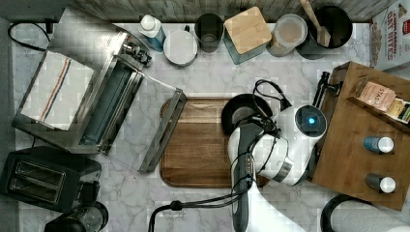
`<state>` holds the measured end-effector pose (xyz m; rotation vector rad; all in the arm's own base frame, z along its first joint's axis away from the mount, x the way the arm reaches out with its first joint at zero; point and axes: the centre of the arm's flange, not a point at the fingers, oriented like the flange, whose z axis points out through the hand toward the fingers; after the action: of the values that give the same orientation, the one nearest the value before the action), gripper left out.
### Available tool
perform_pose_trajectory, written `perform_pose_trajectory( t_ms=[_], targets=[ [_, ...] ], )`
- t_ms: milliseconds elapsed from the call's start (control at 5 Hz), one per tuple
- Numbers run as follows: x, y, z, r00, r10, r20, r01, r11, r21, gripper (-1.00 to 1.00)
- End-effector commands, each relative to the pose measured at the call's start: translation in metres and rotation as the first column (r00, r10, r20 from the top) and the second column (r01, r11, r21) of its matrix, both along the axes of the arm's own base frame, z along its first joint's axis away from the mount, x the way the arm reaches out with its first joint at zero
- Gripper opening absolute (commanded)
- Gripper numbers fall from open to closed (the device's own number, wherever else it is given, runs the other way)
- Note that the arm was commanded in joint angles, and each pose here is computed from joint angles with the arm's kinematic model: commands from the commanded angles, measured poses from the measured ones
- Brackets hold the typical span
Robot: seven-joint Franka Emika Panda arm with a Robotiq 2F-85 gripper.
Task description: Pick up the bowl.
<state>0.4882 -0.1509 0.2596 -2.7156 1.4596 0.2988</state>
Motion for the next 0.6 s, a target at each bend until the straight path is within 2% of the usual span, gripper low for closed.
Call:
perform_pose_trajectory(
  t_ms=[200, 600],
  targets=[
    [0.017, -0.020, 0.011, 0.992, -0.069, 0.108, 0.071, 0.997, -0.012, 1.00],
    [0.027, -0.015, -0.001, 0.994, -0.065, 0.093, 0.067, 0.998, -0.019, 1.00]
  ],
)
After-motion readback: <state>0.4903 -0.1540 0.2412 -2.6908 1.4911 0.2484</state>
